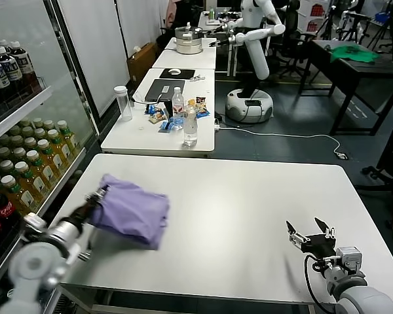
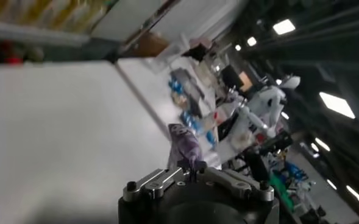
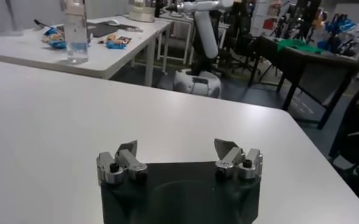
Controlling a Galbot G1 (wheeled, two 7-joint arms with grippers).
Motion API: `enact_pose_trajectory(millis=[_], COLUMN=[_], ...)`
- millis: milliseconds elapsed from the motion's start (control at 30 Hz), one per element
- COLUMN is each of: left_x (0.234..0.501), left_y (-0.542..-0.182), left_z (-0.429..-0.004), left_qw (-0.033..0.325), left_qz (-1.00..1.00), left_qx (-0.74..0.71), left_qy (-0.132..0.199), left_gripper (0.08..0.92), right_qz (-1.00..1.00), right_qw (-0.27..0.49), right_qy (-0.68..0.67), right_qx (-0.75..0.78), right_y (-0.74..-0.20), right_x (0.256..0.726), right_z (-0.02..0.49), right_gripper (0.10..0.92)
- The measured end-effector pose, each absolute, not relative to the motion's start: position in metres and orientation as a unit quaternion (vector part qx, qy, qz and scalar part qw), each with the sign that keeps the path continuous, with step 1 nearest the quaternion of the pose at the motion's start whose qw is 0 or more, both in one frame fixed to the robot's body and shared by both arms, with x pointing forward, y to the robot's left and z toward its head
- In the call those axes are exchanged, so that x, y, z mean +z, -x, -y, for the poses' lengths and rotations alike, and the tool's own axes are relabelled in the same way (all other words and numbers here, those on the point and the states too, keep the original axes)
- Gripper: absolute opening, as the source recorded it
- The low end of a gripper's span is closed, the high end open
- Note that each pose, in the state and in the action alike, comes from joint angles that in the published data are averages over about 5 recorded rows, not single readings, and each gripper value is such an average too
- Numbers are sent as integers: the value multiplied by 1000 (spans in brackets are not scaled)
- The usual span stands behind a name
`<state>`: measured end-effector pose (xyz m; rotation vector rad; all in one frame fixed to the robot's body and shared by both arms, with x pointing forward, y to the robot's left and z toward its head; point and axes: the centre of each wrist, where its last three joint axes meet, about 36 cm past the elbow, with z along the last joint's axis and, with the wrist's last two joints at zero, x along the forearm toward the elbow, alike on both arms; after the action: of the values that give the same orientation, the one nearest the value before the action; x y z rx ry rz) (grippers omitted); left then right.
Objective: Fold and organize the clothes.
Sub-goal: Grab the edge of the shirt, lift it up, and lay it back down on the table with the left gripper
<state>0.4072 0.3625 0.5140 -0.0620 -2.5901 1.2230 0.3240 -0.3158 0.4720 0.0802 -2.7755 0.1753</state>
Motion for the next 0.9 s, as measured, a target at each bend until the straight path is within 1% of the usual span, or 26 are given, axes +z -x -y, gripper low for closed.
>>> enact_pose_trajectory(millis=[133, 200, 267, 367, 467, 633, 900], left_x=[544, 551, 551, 540, 520, 486, 452], left_y=[-404, -403, -402, -403, -407, -410, -407], left_z=[-375, -372, -365, -345, -317, -259, -168], left_qw=[117, 113, 116, 131, 149, 173, 202], left_qz=[907, 913, 918, 928, 939, 958, 967], left_qx=[403, 391, 375, 345, 302, 214, 114], left_qy=[34, 43, 52, 62, 67, 77, 108], left_gripper=[101, 101, 101, 101, 101, 101, 103], right_qz=[982, 983, 983, 983, 983, 984, 984], right_qw=[175, 174, 172, 170, 169, 167, 164], right_qy=[-31, -31, -32, -32, -32, -32, -33], right_qx=[58, 57, 57, 58, 58, 59, 60], right_y=[-325, -325, -325, -325, -325, -326, -327], right_x=[472, 472, 472, 472, 471, 471, 471], right_z=[314, 313, 313, 312, 312, 311, 312], right_gripper=[823, 823, 823, 823, 823, 823, 823])
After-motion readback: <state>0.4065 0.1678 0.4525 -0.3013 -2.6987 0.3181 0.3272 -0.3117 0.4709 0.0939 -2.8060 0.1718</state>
